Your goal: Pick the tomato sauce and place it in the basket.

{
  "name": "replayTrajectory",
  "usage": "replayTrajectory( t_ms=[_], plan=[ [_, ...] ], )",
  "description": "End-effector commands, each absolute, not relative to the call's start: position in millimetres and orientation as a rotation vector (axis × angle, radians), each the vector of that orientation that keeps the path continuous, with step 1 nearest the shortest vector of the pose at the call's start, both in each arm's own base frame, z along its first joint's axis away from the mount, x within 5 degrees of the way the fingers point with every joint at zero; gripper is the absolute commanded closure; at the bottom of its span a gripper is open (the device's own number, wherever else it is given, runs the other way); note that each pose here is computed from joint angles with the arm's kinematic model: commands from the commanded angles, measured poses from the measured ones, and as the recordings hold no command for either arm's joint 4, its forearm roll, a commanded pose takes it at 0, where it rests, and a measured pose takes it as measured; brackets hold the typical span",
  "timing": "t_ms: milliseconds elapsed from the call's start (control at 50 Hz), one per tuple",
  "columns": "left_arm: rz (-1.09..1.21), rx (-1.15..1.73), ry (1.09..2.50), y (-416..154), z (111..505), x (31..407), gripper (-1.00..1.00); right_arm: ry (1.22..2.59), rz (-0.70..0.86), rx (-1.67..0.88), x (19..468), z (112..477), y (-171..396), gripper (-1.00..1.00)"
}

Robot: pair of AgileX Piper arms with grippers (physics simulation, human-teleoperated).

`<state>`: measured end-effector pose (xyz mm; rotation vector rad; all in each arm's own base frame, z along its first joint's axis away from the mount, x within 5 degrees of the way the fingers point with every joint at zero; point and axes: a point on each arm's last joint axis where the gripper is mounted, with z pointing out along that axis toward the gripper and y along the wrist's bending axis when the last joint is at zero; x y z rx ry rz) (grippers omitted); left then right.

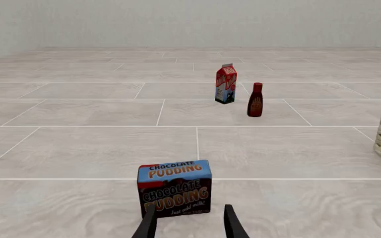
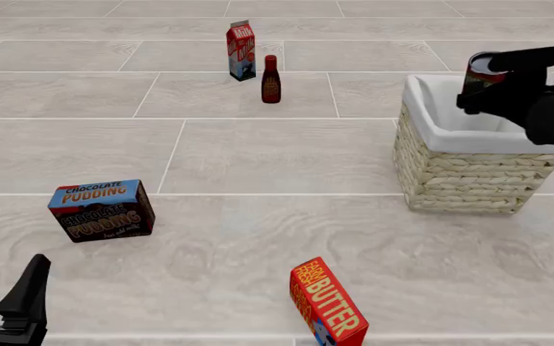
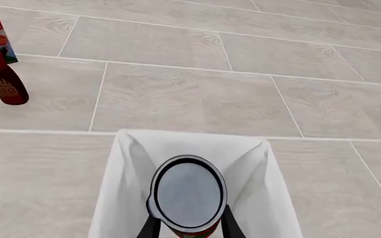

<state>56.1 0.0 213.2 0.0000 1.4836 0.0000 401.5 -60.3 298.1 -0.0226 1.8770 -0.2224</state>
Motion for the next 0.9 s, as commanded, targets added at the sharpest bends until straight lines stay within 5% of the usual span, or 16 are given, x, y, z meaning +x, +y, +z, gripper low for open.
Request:
replayTrajectory(
  t_ms=[20, 900],
  plan=[
    [0.000, 0.000, 1.484, 0, 213, 56, -1.00, 1.880, -0.214, -0.012, 405, 296, -61, 1.00],
    [0.000, 0.000, 1.484, 0, 213, 56, -1.00, 1.918, -0.220, -0.026, 414, 280, -62, 1.00]
  ],
)
